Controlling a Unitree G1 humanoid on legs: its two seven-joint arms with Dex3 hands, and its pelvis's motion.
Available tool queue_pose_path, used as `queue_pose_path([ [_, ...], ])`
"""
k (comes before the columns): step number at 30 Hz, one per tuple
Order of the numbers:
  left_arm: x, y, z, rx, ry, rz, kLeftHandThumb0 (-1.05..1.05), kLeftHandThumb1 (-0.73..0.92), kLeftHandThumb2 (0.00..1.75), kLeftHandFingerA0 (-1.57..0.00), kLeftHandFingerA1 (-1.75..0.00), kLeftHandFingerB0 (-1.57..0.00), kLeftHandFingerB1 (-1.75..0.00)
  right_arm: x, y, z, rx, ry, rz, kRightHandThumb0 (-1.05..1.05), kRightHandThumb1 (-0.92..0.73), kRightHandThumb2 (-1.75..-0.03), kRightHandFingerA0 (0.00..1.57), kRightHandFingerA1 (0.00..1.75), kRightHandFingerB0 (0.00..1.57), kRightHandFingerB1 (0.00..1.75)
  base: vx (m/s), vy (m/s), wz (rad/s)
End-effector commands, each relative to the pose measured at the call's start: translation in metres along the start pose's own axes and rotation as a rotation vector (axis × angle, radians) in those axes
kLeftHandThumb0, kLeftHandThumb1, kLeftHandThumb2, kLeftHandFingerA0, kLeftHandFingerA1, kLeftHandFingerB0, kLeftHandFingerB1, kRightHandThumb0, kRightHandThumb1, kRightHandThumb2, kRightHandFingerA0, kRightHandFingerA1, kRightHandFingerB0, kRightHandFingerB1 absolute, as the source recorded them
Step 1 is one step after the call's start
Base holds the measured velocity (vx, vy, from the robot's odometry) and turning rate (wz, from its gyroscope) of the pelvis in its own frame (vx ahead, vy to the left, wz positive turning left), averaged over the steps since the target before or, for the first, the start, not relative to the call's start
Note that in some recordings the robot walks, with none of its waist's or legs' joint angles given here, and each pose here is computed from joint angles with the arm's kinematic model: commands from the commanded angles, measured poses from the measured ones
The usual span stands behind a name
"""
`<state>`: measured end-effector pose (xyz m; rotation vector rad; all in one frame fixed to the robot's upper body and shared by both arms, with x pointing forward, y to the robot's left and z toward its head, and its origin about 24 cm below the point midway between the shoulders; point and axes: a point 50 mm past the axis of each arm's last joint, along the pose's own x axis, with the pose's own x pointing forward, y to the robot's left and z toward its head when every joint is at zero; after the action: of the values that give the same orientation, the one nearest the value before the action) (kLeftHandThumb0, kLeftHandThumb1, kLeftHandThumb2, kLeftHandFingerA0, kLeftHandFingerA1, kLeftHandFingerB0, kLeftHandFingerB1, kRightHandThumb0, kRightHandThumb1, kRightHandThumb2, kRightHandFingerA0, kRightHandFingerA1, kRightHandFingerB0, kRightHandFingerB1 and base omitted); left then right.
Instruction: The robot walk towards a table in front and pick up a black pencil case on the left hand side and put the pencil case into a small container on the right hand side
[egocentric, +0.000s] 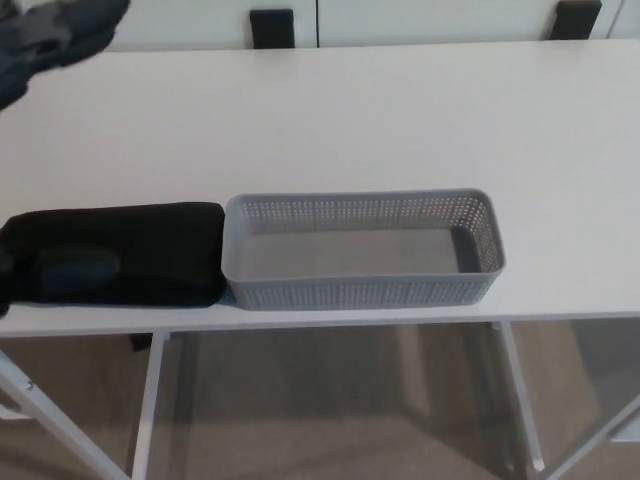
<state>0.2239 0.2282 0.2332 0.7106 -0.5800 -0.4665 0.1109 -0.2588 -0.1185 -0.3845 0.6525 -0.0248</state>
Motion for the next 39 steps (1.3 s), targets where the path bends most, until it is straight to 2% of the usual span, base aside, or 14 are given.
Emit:
queue_pose_path([
  [1, 0.036, 0.000, -0.069, 0.310, 0.435, -0.176, -0.44, 0.33, 0.66, -0.05, -0.26, -0.06, -0.21, 0.000, -0.013, -0.003, -0.034, 0.034, -0.028, -0.18, -0.49, -0.91, 0.39, 0.60, 0.10, 0.48, 0.00, 0.000, 0.00],
  [2, 0.038, -0.002, -0.075, 0.317, 0.467, -0.201, -0.40, 0.43, 0.54, -0.04, -0.25, -0.05, -0.24, 0.000, -0.014, -0.003, -0.030, 0.033, -0.029, -0.17, -0.49, -0.91, 0.39, 0.60, 0.10, 0.48, 0.00, 0.000, 0.00],
  [3, 0.039, -0.004, -0.081, 0.330, 0.488, -0.226, -0.44, 0.31, 0.68, -0.01, -0.21, -0.04, -0.22, 0.000, -0.014, -0.003, -0.033, 0.033, -0.030, -0.18, -0.49, -0.91, 0.38, 0.60, 0.10, 0.48, 0.00, 0.000, 0.00],
  [5, 0.042, -0.006, -0.088, 0.356, 0.522, -0.258, -0.46, 0.32, 0.69, -0.01, -0.17, -0.04, -0.20, 0.000, -0.015, -0.002, -0.032, 0.033, -0.033, -0.18, -0.49, -0.91, 0.38, 0.59, 0.10, 0.48, 0.00, 0.000, 0.00],
  [6, 0.044, -0.010, -0.093, 0.381, 0.573, -0.313, -0.52, 0.35, 0.68, 0.00, -0.02, -0.02, -0.08, 0.000, -0.016, -0.002, -0.019, 0.030, -0.034, -0.18, -0.50, -0.91, 0.37, 0.60, 0.10, 0.48, 0.00, 0.000, 0.00],
  [7, 0.045, -0.013, -0.097, 0.402, 0.607, -0.355, -0.52, 0.35, 0.67, 0.00, 0.00, -0.01, -0.05, 0.000, -0.016, -0.002, -0.019, 0.030, -0.036, -0.18, -0.50, -0.91, 0.37, 0.60, 0.10, 0.48, 0.00, 0.000, 0.00],
  [18, 0.052, -0.039, -0.110, 0.515, 0.782, -0.625, -0.46, 0.31, 0.63, 0.00, 0.00, 0.00, -0.01, -0.001, -0.018, -0.003, -0.026, 0.027, -0.039, -0.18, -0.49, -0.91, 0.38, 0.60, 0.10, 0.48, 0.00, 0.000, 0.00],
  [29, 0.056, -0.051, -0.129, 0.545, 0.922, -0.717, -0.46, 0.32, 0.62, 0.00, 0.00, 0.00, -0.01, -0.001, -0.020, -0.001, -0.029, 0.028, -0.046, -0.18, -0.50, -0.92, 0.36, 0.59, 0.10, 0.48, 0.00, 0.000, 0.00],
  [39, 0.053, -0.053, -0.142, 0.589, 0.975, -0.701, -0.51, 0.33, 0.65, 0.00, 0.00, 0.00, -0.02, -0.001, -0.020, 0.000, -0.019, 0.022, -0.052, -0.18, -0.49, -0.91, 0.37, 0.59, 0.12, 0.49, 0.00, 0.000, 0.00],
])
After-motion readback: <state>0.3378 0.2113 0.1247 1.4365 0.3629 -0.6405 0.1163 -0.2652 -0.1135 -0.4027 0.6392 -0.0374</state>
